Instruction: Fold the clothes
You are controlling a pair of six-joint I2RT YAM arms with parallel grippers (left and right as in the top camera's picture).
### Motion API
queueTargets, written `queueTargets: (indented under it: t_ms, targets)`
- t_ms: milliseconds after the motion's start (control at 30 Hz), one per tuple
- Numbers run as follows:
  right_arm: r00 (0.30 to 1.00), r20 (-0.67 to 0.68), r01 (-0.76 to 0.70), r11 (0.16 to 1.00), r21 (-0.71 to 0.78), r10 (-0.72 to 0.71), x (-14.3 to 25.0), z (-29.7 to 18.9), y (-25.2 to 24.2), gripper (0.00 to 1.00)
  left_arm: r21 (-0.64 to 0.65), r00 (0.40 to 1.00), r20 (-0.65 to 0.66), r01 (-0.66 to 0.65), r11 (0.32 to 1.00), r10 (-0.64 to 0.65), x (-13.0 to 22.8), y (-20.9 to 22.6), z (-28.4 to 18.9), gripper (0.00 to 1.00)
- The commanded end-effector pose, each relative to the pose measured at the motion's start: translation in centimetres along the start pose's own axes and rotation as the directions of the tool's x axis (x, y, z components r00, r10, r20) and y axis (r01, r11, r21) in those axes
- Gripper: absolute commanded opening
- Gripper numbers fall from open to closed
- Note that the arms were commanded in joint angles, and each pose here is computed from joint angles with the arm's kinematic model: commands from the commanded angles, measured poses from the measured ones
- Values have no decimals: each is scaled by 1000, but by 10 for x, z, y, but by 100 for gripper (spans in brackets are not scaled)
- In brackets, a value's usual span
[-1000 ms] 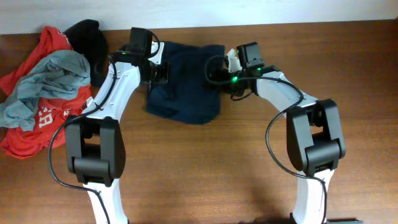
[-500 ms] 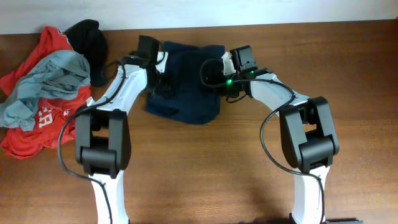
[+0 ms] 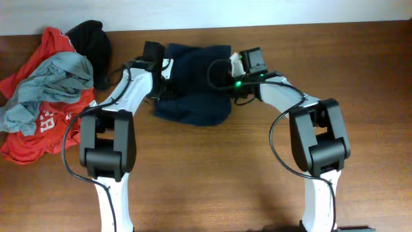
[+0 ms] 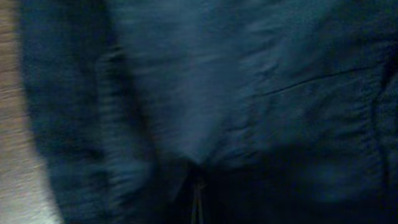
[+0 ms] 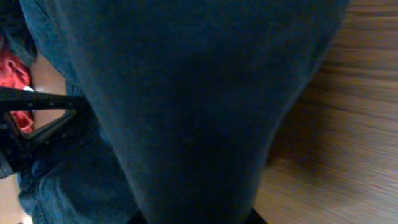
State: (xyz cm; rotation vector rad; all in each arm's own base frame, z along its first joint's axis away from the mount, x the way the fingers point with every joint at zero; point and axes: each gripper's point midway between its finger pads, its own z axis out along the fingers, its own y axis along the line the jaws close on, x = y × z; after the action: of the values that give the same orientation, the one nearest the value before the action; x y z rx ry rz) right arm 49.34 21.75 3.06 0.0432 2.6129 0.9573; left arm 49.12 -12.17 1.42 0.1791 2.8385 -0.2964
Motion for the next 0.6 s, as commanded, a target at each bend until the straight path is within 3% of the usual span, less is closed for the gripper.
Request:
queueTargets:
  t_ms: [0,267,367,433,567]
  targets:
    - [990,51,-130,991,13,130,-25,-25,-49,4,-22,996,89,16,1000,-14,-20,16,-42,1]
    - [910,132,-403,913,57,393,-43,-91,-146,4,-19,989,150,20,1000,-17,-32,14,-67,1]
    - [808,195,-586,793,166,556,-30,-122,-202,4,-19,989,148,20,1000,-17,-32,14,-66,1]
    - [695,257,-719,657,227,672,-14,-146,-239,4,-18,989,148,17,1000,-14,-32,13,-66,1]
    - [570,319,-822,534,199,757,0,-192,-287,4,-14,989,148,2,1000,0,-32,5,-65,1]
